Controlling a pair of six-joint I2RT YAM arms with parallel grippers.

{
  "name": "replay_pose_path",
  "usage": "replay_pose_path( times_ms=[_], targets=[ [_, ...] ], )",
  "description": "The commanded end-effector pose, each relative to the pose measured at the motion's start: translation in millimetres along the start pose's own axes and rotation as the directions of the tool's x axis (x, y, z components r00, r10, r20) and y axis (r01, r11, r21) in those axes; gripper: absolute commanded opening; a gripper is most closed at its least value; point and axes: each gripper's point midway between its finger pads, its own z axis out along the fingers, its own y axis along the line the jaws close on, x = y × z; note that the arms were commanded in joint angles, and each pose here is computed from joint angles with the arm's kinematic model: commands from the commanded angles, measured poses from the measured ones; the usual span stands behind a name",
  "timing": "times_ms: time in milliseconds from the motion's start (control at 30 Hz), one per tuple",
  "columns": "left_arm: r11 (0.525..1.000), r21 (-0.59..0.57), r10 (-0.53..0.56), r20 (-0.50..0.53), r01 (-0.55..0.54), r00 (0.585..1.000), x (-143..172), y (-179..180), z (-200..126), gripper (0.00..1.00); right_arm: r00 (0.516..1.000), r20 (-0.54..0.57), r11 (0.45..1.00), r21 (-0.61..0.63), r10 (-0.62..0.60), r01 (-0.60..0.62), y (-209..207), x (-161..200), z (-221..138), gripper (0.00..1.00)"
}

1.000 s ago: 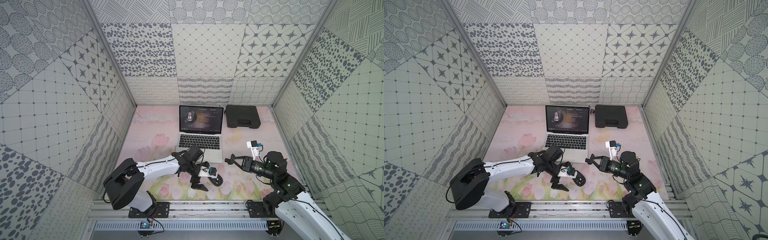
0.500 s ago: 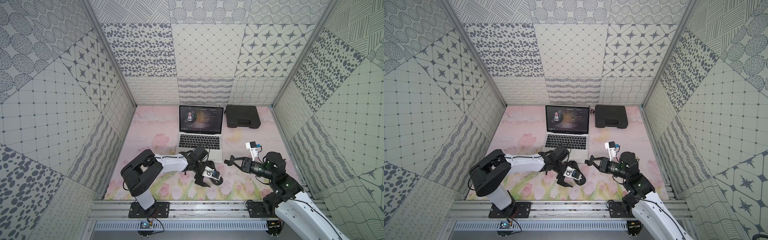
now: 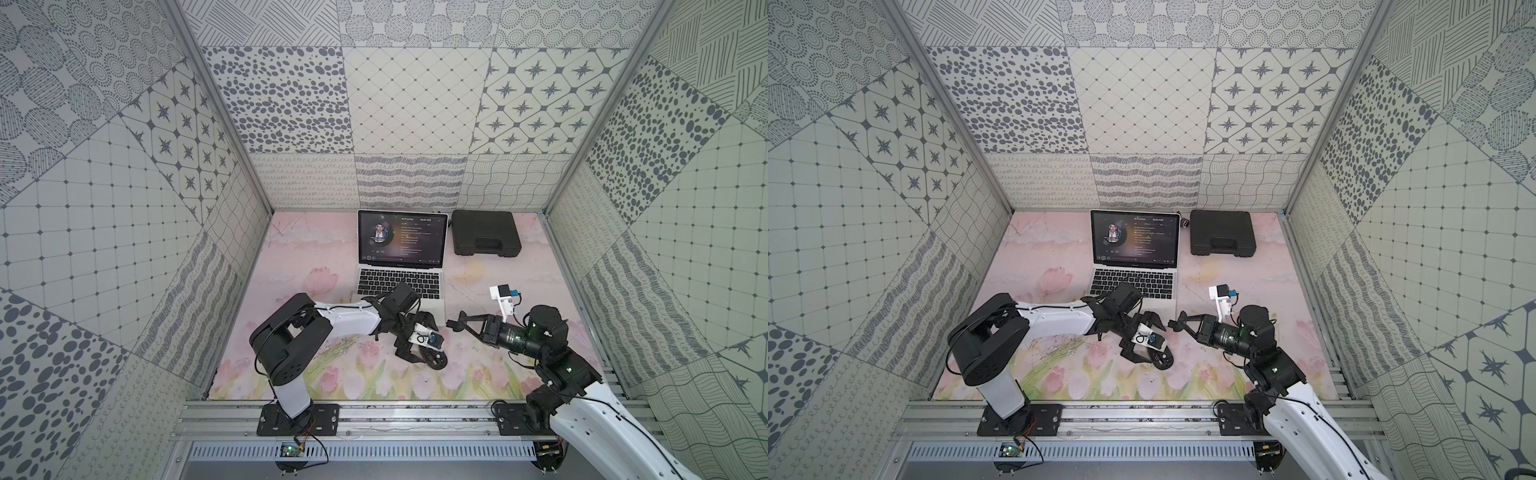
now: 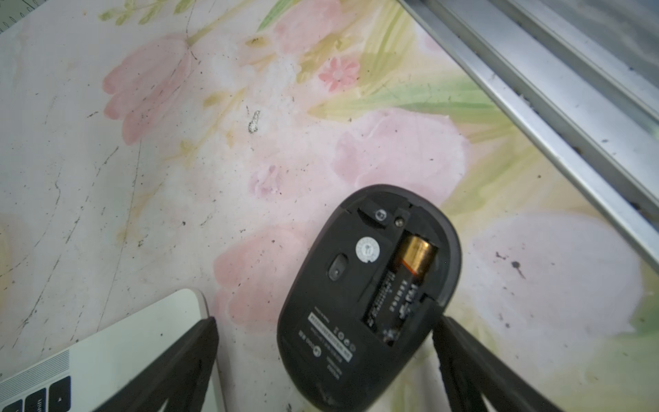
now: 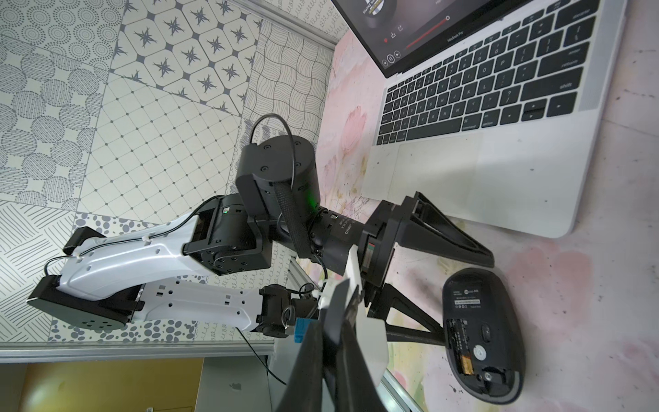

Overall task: Remove the wireless mouse receiver from the laptop
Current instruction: Pick up the mouse from the center of the board.

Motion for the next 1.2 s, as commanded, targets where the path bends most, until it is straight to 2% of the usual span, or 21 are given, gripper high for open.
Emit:
replay_pose_path(
  times_ms=[0,367,467,533,767,933,1067,1133,1167],
  targets=[
    [0.994,0.108,0.020,0.003,-0.021,1.000,6,-18,3,0.99,0.999,0.032,0.998,-0.046,-0.028,0.030,12,-8,-1,0.00],
    [0.979,0.202,-0.017,0.010,0.015,1.000,6,-34,5,0.99,0.999,0.030,0.999,-0.034,-0.026,0.027,5,-6,1,0.00],
    [0.978,0.205,-0.036,0.017,0.032,0.999,5,-36,6,0.93,0.999,0.030,0.999,-0.033,-0.025,0.026,4,-6,1,0.00],
    [0.977,0.209,-0.052,0.024,0.046,0.998,4,-36,8,0.82,0.999,0.029,0.999,-0.032,-0.024,0.025,3,-5,1,0.00],
    [0.977,0.195,-0.095,0.019,0.089,0.995,7,-33,10,0.65,0.999,0.031,0.999,-0.038,-0.025,0.026,6,-6,1,0.00],
    [0.969,0.184,-0.172,0.042,0.162,0.984,-1,-25,1,0.38,0.997,0.058,0.999,-0.019,-0.043,0.044,7,-11,-4,0.00],
    [0.961,0.157,-0.235,0.035,0.227,0.971,-9,-19,-13,0.24,0.995,0.082,0.998,-0.005,-0.062,0.063,10,-24,-6,0.00],
    [0.948,0.124,-0.299,0.015,0.295,0.954,-13,-12,-21,0.10,0.993,0.091,0.997,-0.005,-0.077,0.077,14,-32,-7,0.00],
    [0.939,0.110,-0.328,0.010,0.325,0.945,-19,-8,-28,0.07,0.993,0.090,0.997,-0.003,-0.082,0.083,16,-36,-7,0.00]
  ],
)
